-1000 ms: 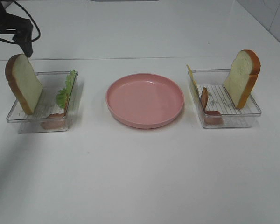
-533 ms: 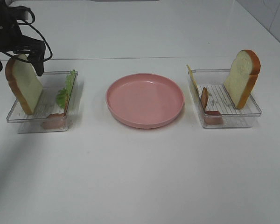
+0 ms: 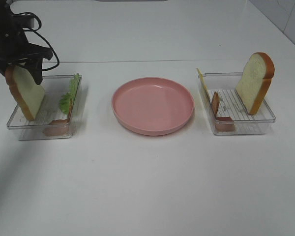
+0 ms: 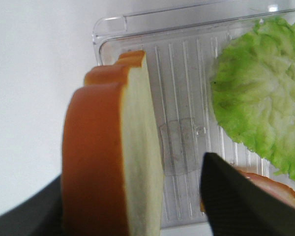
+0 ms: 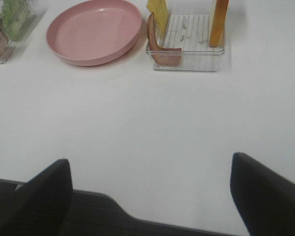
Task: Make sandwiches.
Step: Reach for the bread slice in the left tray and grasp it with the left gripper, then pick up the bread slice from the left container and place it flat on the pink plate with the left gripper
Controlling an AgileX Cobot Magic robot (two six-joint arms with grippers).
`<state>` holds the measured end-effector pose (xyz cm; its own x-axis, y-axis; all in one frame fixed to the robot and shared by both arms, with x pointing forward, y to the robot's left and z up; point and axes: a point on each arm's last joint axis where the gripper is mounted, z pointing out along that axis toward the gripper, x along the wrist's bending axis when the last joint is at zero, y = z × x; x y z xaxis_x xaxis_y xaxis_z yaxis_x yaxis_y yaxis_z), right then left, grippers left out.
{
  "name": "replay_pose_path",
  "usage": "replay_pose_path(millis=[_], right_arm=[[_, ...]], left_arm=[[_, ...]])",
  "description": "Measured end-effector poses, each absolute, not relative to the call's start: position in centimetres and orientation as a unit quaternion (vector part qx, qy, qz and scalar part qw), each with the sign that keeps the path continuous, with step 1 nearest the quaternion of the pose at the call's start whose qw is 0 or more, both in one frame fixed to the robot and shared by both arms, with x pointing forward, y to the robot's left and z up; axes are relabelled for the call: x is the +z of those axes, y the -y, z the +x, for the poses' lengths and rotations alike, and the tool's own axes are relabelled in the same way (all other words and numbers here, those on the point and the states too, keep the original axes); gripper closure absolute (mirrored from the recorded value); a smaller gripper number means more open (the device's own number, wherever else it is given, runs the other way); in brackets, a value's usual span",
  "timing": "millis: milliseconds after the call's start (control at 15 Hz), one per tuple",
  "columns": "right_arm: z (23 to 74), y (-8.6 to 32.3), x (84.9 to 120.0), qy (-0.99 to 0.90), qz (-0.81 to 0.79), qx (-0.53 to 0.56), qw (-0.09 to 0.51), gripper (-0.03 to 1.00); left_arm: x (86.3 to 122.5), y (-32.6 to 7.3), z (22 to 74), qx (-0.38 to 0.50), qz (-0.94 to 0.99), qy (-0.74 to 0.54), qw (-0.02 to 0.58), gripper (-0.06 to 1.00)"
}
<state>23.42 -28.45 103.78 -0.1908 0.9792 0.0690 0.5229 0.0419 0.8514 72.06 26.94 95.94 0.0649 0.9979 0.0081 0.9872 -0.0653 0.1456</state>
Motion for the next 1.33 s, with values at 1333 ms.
replay_pose_path(millis=[1333], right_arm=[[23.4, 28.5, 103.8, -0.662, 0.567, 0.397, 0.288, 0.11]], left_arm=[[114.2, -26.9, 65.8, 0.139, 0.687, -0.674, 0.235, 0.74]])
